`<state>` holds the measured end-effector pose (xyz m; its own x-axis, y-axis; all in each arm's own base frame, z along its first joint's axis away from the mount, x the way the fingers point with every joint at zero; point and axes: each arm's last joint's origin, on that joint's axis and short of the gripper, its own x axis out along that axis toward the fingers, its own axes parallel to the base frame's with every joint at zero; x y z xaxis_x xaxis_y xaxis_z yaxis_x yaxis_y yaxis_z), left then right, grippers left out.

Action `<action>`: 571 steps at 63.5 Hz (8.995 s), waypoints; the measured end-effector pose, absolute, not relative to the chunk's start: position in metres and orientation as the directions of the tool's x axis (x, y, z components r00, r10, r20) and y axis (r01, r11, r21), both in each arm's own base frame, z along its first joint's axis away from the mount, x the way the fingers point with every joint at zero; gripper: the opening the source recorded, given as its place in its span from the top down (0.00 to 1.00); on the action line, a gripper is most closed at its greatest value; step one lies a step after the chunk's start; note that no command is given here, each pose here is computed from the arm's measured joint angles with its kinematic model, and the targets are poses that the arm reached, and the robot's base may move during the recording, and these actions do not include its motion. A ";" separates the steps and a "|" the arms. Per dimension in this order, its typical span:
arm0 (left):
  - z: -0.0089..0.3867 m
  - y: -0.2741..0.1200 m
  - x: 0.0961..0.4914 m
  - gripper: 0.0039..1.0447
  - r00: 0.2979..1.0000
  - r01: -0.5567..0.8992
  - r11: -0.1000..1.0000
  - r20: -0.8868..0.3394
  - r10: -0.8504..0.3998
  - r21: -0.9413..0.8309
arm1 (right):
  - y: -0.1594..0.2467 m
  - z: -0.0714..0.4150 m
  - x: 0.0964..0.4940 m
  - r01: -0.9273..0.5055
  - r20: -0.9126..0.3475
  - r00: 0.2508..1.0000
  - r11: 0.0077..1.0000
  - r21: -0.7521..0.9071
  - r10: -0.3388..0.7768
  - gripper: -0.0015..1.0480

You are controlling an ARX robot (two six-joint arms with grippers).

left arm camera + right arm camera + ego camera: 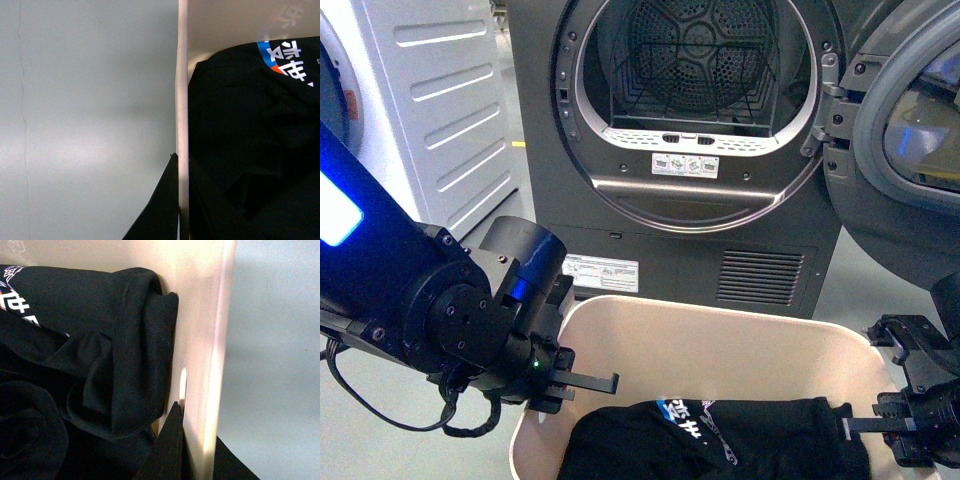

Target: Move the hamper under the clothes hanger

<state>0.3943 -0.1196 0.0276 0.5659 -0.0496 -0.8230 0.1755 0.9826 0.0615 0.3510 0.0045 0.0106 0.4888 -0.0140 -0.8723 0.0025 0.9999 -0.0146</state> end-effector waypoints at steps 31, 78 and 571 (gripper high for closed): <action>0.028 -0.119 0.394 0.96 0.566 0.175 0.983 -0.823 -0.049 0.062 | 0.005 0.011 0.351 0.002 -0.872 0.489 1.000 -0.015 -0.014 0.97; 0.028 -0.119 0.394 0.96 0.568 0.175 0.983 -0.821 -0.049 0.062 | 0.002 0.011 0.351 0.004 -0.871 0.492 1.000 -0.013 -0.013 0.97; 0.191 -0.120 0.282 0.21 0.995 0.091 0.996 -0.049 -0.092 -0.027 | 0.021 0.185 0.269 0.130 -0.059 0.991 0.986 0.107 -0.124 0.07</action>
